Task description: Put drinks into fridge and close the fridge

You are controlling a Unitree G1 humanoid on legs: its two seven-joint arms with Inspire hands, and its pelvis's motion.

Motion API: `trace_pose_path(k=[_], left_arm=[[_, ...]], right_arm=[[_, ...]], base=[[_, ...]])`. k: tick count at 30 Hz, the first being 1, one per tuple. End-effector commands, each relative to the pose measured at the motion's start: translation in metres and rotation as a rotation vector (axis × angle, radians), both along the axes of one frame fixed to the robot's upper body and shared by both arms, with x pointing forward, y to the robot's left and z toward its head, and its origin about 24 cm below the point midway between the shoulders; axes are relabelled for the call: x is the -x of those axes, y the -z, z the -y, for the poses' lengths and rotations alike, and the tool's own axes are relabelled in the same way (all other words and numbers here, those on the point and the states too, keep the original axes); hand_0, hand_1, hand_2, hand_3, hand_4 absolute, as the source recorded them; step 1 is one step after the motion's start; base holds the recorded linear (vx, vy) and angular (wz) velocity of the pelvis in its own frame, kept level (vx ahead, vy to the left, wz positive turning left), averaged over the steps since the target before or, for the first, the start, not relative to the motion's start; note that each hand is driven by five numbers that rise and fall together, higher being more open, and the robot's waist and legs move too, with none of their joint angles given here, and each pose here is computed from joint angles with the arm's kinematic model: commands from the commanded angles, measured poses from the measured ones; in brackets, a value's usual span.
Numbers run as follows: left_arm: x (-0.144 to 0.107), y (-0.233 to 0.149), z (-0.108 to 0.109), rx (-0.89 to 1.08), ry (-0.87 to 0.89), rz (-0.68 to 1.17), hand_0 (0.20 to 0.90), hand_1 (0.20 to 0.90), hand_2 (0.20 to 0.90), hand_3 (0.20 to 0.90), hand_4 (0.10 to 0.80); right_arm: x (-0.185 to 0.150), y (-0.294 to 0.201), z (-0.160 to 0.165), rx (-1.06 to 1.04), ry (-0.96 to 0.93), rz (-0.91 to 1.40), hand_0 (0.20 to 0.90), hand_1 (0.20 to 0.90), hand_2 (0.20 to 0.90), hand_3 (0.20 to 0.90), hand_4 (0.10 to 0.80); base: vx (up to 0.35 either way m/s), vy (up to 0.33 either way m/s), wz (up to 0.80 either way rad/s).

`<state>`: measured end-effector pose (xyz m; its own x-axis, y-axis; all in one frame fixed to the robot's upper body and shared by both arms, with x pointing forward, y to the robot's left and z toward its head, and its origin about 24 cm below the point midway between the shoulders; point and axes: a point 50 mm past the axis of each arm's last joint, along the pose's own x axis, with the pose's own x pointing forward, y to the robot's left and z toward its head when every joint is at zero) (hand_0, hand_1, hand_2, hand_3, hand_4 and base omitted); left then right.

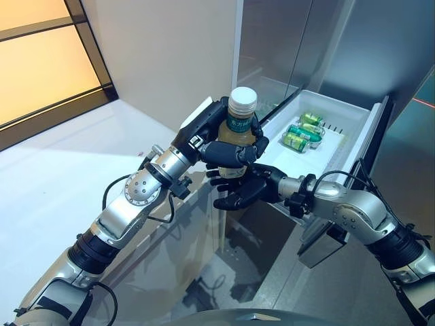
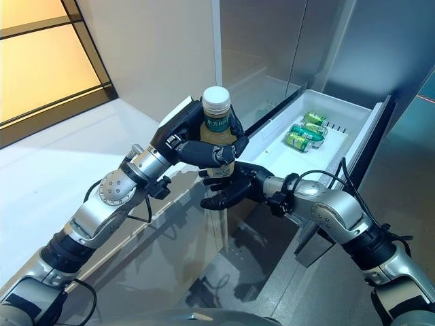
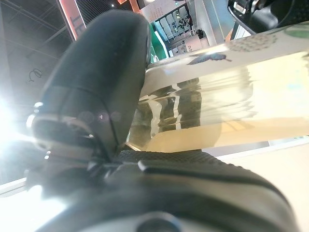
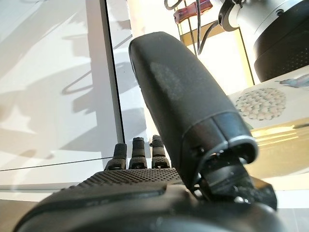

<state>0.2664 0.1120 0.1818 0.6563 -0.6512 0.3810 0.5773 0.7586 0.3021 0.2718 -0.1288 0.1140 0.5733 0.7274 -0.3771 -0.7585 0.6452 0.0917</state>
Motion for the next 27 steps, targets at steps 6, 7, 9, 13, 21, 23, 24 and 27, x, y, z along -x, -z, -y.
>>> trace_pose_path(k=[6,7,9,13,21,23,24,27], left_arm=[[-0.017,-0.038,-0.013,0.123,-0.090,0.199,0.300,0.300,0.300,0.200,0.100],[-0.015,-0.039,-0.015,0.143,-0.088,0.201,0.300,0.300,0.300,0.200,0.100],[-0.013,-0.041,-0.017,0.168,-0.080,0.206,0.300,0.300,0.300,0.200,0.100],[-0.006,-0.047,-0.014,0.233,-0.039,0.222,0.300,0.300,0.300,0.200,0.100],[-0.001,-0.055,-0.010,0.276,-0.004,0.242,0.300,0.300,0.300,0.200,0.100],[-0.001,-0.057,-0.009,0.282,-0.002,0.241,0.300,0.300,0.300,0.200,0.100],[-0.001,-0.057,-0.009,0.286,-0.001,0.241,0.300,0.300,0.300,0.200,0.100],[0.001,-0.061,-0.010,0.302,0.008,0.259,0.300,0.300,0.300,0.200,0.100]], right_arm=[[-0.002,-0.078,-0.038,-0.296,-0.202,0.304,0.900,0.900,0.900,0.900,0.800],[-0.003,-0.078,-0.035,-0.295,-0.176,0.311,0.900,0.900,0.900,0.900,0.800],[-0.005,-0.078,-0.032,-0.302,-0.153,0.309,0.900,0.900,0.900,0.900,0.800],[-0.009,-0.079,-0.028,-0.365,-0.063,0.304,0.900,0.900,0.900,0.900,0.800],[-0.018,-0.089,-0.022,-0.418,0.051,0.338,0.900,0.900,0.900,0.900,0.800],[-0.019,-0.089,-0.021,-0.415,0.060,0.347,0.900,0.900,0.900,0.900,0.800],[-0.019,-0.089,-0.020,-0.414,0.065,0.352,0.900,0.900,0.900,0.900,0.800],[-0.022,-0.090,-0.015,-0.405,0.094,0.369,0.900,0.900,0.900,0.900,0.800]], base=[[0.000,0.000,0.00],[0.000,0.000,0.00],[0.000,0.000,0.00],[0.000,0.000,0.00],[-0.002,0.006,0.01],[-0.002,0.009,0.02],[0.000,0.000,0.00],[-0.004,0.012,0.02]])
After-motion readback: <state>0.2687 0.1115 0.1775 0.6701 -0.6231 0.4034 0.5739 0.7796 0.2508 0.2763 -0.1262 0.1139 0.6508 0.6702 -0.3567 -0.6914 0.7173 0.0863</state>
